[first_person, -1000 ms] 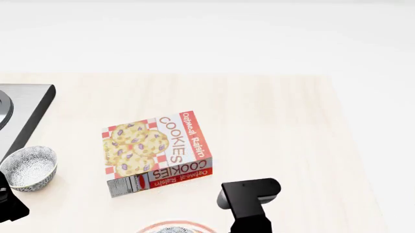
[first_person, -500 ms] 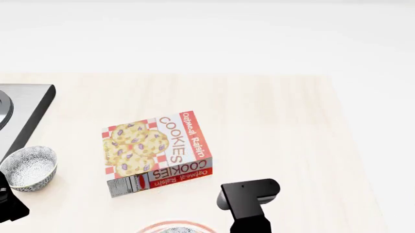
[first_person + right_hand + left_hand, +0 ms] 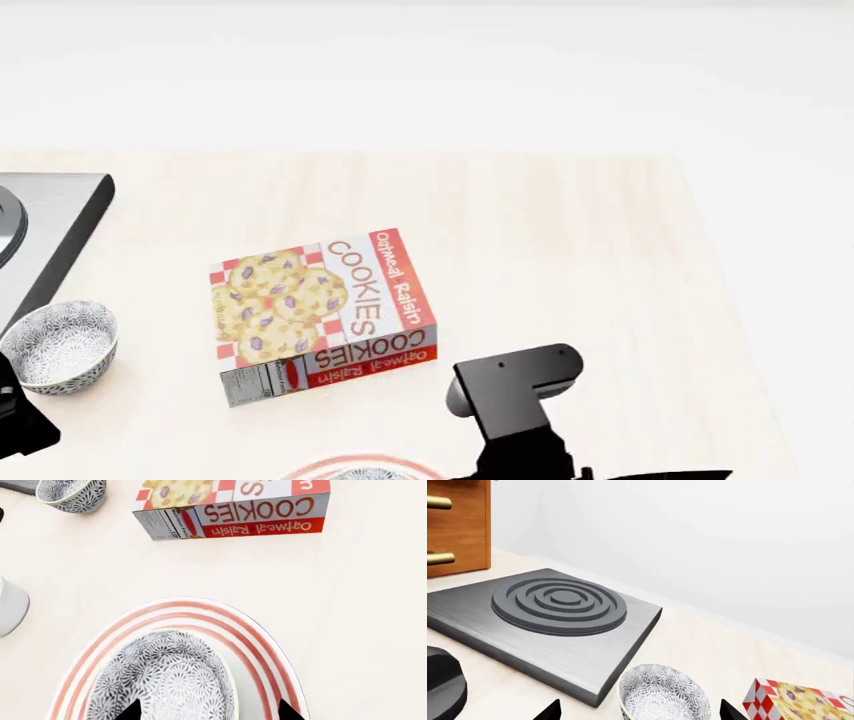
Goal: Pick the akita bowl next to the plate and place it on the plate.
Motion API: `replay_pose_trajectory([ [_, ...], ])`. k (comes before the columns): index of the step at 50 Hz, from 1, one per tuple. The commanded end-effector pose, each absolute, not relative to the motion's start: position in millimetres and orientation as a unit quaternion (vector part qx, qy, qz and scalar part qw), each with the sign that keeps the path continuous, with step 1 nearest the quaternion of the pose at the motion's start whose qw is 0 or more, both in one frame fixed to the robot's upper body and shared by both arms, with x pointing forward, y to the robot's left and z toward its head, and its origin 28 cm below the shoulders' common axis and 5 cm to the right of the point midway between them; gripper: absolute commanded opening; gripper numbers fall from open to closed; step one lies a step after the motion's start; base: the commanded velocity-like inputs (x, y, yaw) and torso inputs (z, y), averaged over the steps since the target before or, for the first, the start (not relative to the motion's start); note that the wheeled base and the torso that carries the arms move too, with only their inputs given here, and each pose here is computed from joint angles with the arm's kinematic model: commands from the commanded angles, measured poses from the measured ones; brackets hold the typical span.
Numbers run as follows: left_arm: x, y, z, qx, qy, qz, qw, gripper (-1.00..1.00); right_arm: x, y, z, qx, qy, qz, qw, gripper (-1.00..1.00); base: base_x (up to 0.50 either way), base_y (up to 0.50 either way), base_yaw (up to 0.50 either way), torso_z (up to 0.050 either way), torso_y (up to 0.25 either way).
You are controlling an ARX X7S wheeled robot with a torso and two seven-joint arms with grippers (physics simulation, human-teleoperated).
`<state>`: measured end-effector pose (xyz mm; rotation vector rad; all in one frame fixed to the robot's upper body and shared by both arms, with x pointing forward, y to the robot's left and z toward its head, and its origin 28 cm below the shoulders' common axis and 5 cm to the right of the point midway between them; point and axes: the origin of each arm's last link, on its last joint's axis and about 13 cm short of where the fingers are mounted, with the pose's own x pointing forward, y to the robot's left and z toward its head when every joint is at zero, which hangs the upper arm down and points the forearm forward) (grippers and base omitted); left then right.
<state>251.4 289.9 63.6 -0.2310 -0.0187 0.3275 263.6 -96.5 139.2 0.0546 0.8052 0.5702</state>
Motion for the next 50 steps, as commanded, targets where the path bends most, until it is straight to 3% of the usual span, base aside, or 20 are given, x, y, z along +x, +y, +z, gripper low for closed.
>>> replay_pose_trajectory([
  [1,250.9,289.9,63.6,-0.115,-0.009,0.163,0.98,1.0,254.6,-102.3,165.4,0.001,0.354,0.268,0.896,1.0,0.0,0.0,0.0,0.0,0.0],
  [26,250.7,290.1,64.4,-0.116,-0.008,0.162,0.98,1.0,232.4,-114.2,186.5,-0.005,0.233,0.21,0.95,1.0,0.0,0.0,0.0,0.0,0.0],
  [40,252.4,290.3,63.2,-0.116,-0.009,0.162,0.98,1.0,214.6,-120.6,161.9,0.003,0.128,0.089,0.988,1.0,0.0,0.0,0.0,0.0,0.0],
  [50,252.4,290.4,62.7,-0.114,-0.01,0.165,0.98,1.0,211.0,-122.8,141.8,-0.012,0.115,0.05,0.992,1.0,0.0,0.0,0.0,0.0,0.0],
])
